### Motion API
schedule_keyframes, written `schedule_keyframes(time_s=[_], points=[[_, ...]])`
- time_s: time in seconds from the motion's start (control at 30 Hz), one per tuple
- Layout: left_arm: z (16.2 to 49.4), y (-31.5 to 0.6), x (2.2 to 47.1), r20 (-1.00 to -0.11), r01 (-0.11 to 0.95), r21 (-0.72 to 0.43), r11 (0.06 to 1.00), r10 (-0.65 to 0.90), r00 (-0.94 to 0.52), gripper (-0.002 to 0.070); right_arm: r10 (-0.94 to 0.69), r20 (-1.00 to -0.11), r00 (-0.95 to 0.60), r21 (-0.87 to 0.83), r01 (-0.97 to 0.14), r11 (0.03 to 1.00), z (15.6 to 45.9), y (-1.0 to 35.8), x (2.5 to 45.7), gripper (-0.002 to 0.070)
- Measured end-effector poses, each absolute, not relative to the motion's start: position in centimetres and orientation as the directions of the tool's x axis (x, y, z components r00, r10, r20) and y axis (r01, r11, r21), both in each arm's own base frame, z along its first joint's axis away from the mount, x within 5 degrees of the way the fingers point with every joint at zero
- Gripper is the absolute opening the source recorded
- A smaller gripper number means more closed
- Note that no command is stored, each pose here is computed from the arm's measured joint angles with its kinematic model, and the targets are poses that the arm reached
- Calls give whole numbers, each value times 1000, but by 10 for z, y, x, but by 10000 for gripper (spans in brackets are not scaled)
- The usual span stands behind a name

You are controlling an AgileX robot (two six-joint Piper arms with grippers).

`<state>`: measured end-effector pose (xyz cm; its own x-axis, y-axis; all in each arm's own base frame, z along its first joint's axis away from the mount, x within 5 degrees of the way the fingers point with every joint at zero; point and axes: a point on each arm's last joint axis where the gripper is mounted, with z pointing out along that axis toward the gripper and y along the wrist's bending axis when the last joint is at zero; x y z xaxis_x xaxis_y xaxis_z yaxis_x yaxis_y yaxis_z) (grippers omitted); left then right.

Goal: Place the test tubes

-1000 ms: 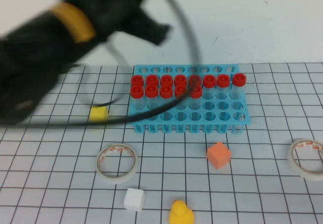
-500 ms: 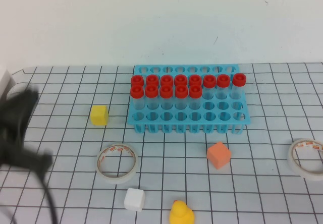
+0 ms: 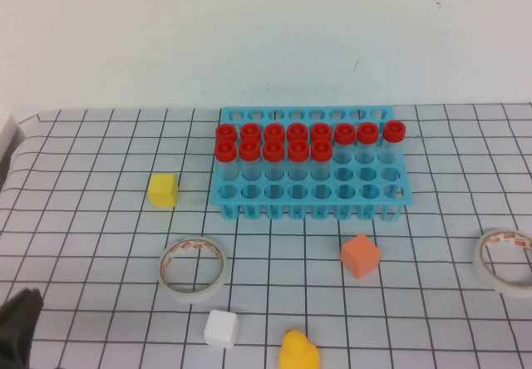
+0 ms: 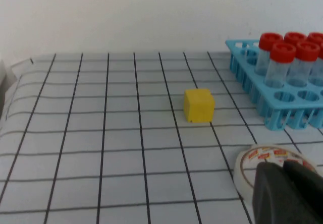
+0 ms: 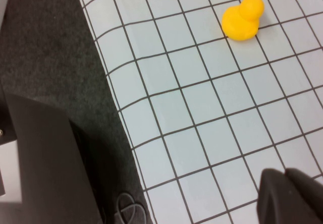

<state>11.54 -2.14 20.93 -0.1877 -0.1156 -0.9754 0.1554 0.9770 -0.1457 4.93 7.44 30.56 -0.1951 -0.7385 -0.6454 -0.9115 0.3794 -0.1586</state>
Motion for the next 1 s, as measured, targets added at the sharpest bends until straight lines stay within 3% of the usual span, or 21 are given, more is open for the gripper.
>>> schedule_keyframes(time_s=[0.2, 0.5, 0.73, 1.0], points=[[185, -19, 106, -958, 135, -159, 978, -120, -260, -1, -738, -645, -195, -159, -912, 379, 306, 74, 49, -1], [174, -19, 102, -923, 115, -164, 980, -111, -369, -1, -738, -645, -195, -159, -912, 379, 306, 74, 49, -1], [175, -14, 88, -884, 37, -298, 954, -261, -387, -1, -738, -646, -195, -158, -912, 379, 306, 74, 49, -1], [176, -8, 62, -938, 63, -160, 985, -131, -320, -1, -738, -646, -195, -158, -912, 379, 306, 74, 49, -1]])
